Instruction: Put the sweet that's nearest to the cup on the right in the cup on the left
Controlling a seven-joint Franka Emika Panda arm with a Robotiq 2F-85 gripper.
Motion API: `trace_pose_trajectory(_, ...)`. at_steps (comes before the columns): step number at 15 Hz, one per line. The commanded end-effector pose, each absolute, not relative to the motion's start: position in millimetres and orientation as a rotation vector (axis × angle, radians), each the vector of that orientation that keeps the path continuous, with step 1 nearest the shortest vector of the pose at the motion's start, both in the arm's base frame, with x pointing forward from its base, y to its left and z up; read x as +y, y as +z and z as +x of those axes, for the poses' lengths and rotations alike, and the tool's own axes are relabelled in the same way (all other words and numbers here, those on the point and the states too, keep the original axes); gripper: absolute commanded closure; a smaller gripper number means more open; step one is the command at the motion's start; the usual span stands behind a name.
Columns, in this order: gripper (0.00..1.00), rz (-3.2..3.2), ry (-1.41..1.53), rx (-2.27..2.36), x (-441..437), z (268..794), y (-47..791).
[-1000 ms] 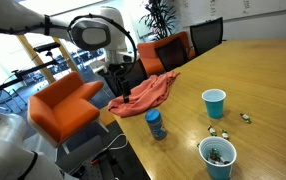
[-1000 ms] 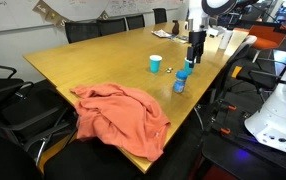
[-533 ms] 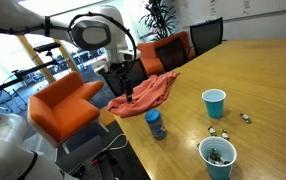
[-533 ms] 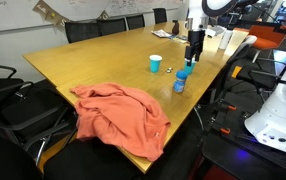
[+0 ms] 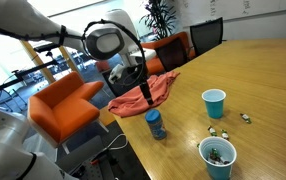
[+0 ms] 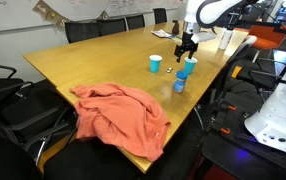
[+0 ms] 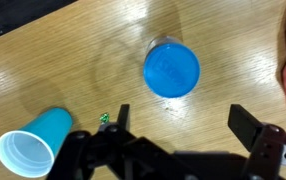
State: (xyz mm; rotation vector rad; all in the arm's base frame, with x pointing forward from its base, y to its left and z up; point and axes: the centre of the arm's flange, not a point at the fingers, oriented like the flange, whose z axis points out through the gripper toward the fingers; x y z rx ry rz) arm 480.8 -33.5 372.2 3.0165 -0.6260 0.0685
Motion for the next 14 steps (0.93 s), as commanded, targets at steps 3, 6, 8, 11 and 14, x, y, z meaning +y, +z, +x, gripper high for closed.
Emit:
trace_pose_trajectory(3, 0.0, 2.834, 0.179, -0.969, -85.8, 517.9, 325.2)
trace_pose_trajectory(6, 0.0, 2.746, 0.198, -1.091, -112.8, 525.3, 303.3)
trace_pose_trajectory(8, 0.0, 2.687, 0.197, -1.154, -127.0, 528.7, 289.4)
trace_pose_trajectory(11, 0.0, 2.626, 0.197, -1.214, -142.5, 533.0, 266.6)
trace_pose_trajectory(14, 0.0, 2.604, 0.223, -1.24, -150.6, 536.8, 242.4)
